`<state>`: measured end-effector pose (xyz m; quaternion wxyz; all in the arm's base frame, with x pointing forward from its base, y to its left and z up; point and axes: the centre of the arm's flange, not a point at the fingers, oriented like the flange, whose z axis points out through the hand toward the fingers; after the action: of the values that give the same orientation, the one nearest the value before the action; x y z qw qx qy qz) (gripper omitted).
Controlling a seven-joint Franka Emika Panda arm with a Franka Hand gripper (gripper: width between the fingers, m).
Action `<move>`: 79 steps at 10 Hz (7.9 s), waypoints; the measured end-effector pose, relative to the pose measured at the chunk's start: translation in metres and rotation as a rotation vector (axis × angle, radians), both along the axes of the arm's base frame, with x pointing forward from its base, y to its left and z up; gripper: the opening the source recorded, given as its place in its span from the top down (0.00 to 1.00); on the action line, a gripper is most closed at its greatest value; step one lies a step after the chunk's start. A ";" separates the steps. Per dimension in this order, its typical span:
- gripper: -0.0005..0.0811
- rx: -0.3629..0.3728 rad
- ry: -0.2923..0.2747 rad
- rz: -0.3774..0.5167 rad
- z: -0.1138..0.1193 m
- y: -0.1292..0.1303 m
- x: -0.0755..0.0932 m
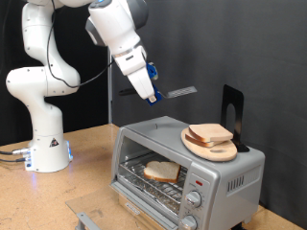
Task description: Make a piece of toast with the oven
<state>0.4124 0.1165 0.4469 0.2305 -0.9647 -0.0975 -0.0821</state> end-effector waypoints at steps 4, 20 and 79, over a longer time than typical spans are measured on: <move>0.52 -0.047 0.022 -0.006 -0.031 0.012 -0.002; 0.01 -0.138 -0.102 0.030 -0.064 0.025 0.009; 0.01 -0.350 -0.146 0.059 -0.081 0.060 -0.003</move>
<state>0.4096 0.1763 0.3662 0.0538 -0.9783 -0.1549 -0.1268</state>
